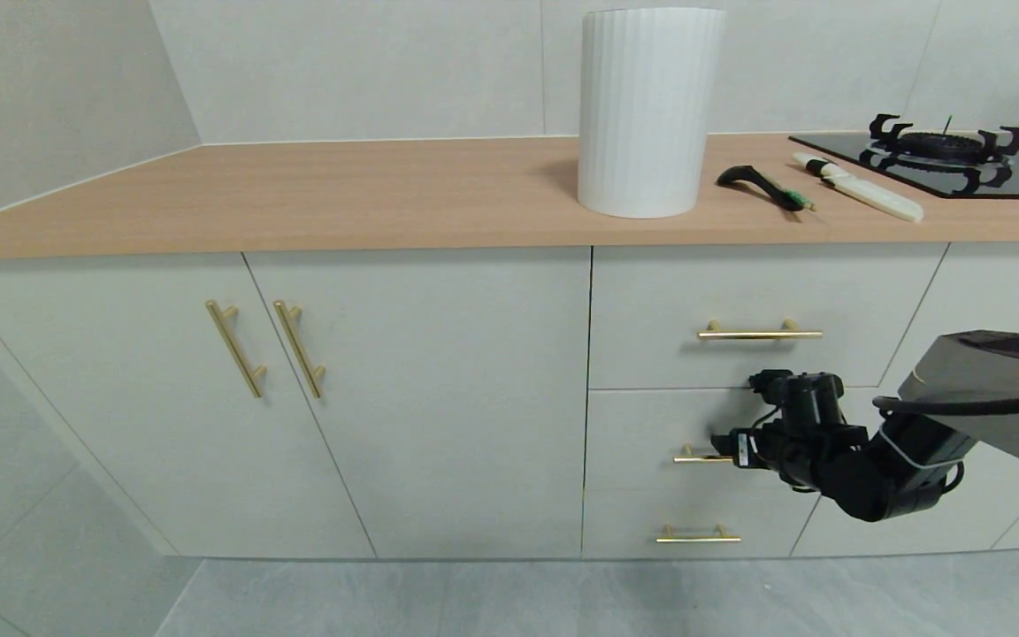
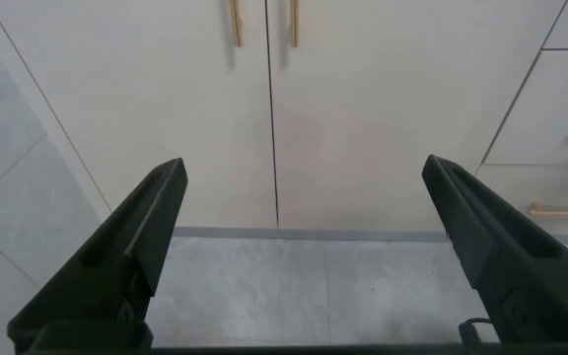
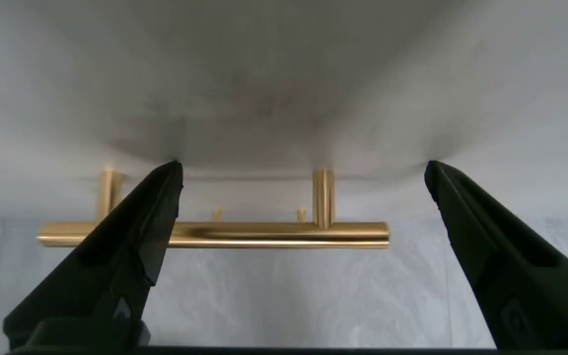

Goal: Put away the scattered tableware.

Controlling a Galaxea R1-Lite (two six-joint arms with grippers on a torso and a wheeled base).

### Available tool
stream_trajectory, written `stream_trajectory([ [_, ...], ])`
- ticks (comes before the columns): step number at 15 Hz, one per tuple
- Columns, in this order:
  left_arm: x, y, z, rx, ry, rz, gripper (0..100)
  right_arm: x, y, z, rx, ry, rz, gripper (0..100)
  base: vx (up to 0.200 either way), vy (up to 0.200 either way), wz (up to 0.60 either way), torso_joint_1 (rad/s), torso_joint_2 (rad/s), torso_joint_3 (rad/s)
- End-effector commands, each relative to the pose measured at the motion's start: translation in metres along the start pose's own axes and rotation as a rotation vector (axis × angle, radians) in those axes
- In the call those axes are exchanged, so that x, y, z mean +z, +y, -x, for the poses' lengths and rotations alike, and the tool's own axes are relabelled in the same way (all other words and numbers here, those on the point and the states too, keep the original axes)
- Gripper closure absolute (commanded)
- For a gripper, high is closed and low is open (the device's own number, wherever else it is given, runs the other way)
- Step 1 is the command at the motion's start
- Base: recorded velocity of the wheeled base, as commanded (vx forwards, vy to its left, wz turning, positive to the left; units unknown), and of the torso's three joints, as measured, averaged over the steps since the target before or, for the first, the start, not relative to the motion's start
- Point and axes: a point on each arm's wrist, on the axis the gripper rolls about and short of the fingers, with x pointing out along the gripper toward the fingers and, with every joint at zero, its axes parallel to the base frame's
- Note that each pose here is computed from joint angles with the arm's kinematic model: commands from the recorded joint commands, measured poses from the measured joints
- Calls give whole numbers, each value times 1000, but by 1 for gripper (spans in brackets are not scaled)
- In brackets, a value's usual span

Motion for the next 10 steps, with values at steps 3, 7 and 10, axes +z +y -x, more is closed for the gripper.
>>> stream_trajectory([
  [3, 0, 0, 0, 0, 1, 0, 0, -9, 1, -11, -17, 15, 3, 0, 0, 0, 0, 0, 0, 0],
  [7, 0, 0, 0, 0, 1, 0, 0, -14, 0, -11, -21, 55, 16, 0, 0, 0, 0, 0, 0, 0],
  [10, 0, 0, 0, 0, 1, 0, 0, -15, -1, -8, -23, 78, 21, 0, 0, 0, 0, 0, 0, 0],
])
